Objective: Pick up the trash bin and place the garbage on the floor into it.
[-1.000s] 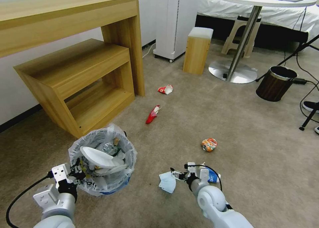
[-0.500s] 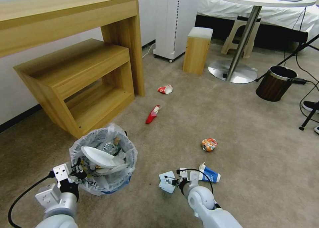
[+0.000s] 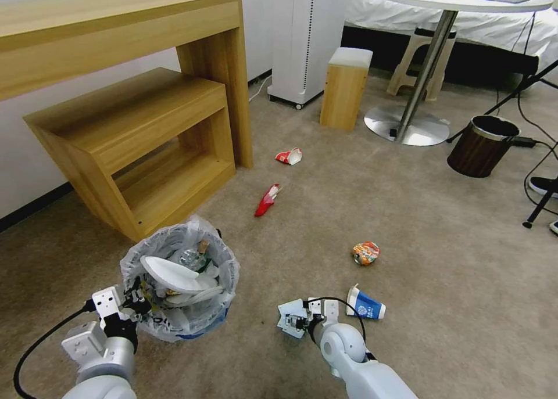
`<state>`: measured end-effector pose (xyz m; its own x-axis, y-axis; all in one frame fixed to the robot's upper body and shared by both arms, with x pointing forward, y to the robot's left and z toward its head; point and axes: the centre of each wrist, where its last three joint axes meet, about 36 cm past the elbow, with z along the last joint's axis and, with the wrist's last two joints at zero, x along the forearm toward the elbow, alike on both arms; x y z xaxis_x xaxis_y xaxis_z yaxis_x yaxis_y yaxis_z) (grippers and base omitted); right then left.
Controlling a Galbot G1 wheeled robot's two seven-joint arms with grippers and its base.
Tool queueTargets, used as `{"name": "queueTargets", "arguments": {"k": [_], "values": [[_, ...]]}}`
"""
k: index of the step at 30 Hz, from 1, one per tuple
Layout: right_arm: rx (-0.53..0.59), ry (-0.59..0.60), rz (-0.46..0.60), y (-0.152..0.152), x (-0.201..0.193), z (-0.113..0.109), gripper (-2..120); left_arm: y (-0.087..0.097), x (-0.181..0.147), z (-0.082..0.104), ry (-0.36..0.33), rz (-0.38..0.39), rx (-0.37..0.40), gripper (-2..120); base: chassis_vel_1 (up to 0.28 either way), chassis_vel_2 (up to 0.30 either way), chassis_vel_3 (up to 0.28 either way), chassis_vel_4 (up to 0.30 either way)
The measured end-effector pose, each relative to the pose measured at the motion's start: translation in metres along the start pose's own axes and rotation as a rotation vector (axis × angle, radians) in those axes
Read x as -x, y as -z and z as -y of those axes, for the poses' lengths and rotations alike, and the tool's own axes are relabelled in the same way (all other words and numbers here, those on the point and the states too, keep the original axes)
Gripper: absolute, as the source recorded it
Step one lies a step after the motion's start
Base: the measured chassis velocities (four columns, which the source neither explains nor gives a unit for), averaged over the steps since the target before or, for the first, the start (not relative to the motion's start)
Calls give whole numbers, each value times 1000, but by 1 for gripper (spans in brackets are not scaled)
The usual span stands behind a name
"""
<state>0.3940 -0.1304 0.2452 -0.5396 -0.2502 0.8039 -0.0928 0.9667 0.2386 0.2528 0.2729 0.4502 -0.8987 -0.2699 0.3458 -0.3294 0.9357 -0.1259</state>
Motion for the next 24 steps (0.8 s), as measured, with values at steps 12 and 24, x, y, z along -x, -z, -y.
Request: {"name": "queueTargets", "arguments": {"k": [12,24], "values": [[-36,-9,1,-1,7,2,24,-2,3,0,2,-2,1,1,0,0,0,0],[-59,9,82,-3,2,5,0,-4,7,1,5,-5,-5,1,0,0,0,0]]}}
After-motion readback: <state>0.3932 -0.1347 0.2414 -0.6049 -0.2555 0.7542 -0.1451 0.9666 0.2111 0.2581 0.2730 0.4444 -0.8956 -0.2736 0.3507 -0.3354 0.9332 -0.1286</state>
